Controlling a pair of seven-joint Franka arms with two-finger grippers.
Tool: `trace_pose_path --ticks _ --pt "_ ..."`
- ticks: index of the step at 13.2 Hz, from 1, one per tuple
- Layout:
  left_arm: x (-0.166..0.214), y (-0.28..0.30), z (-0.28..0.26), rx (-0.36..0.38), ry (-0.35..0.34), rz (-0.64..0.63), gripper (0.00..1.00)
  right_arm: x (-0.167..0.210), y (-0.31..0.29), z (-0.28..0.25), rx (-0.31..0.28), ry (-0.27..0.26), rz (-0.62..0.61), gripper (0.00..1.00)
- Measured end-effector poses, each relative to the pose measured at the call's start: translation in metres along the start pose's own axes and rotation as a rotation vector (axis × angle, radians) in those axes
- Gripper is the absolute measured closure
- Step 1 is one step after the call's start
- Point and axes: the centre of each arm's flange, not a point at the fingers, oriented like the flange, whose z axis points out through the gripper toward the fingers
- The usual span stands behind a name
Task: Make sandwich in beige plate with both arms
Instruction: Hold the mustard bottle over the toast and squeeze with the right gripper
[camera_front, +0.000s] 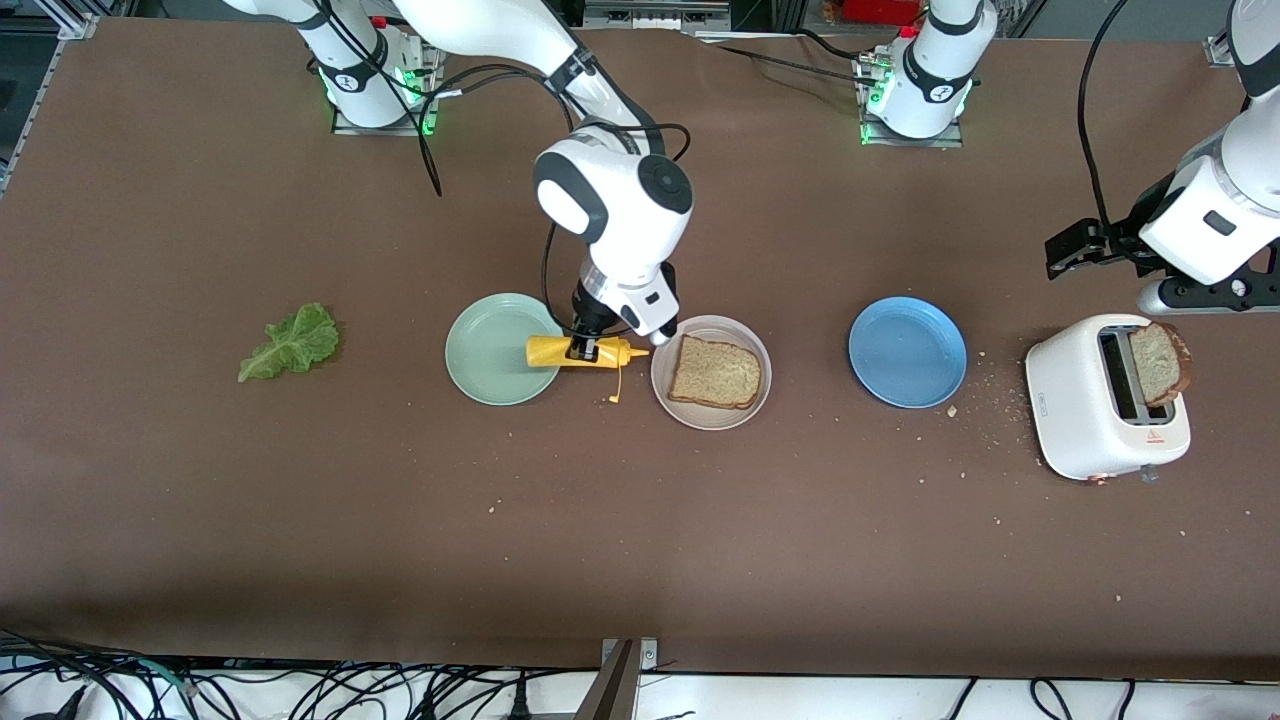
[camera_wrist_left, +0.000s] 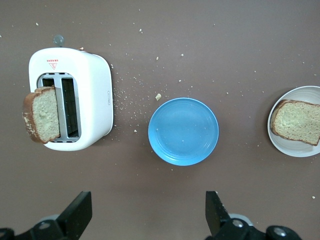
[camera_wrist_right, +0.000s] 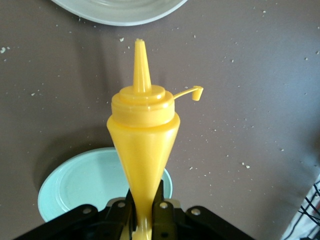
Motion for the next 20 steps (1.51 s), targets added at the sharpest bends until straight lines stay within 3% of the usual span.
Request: trace_pose_path --ticks 3,7,17,20 --pt "0.0 -0.001 0.0 0.0 0.0 -0.002 0.0 0.027 -0.029 -0.005 -0.102 -0.042 0.082 0.86" --pt "0.0 -0.001 0.0 0.0 -0.001 -0.001 0.0 0.056 -0.066 -0.001 -0.182 -0.068 0.159 0.86" --pt "0.0 -0.001 0.0 0.0 -0.003 -0.001 0.0 0.067 -0.06 0.017 -0.213 -0.093 0.143 0.86" --pt "0.0 -0.001 0.001 0.0 -0.005 -0.001 0.0 0.04 -0.018 0.002 -0.152 -0.065 0.126 0.86"
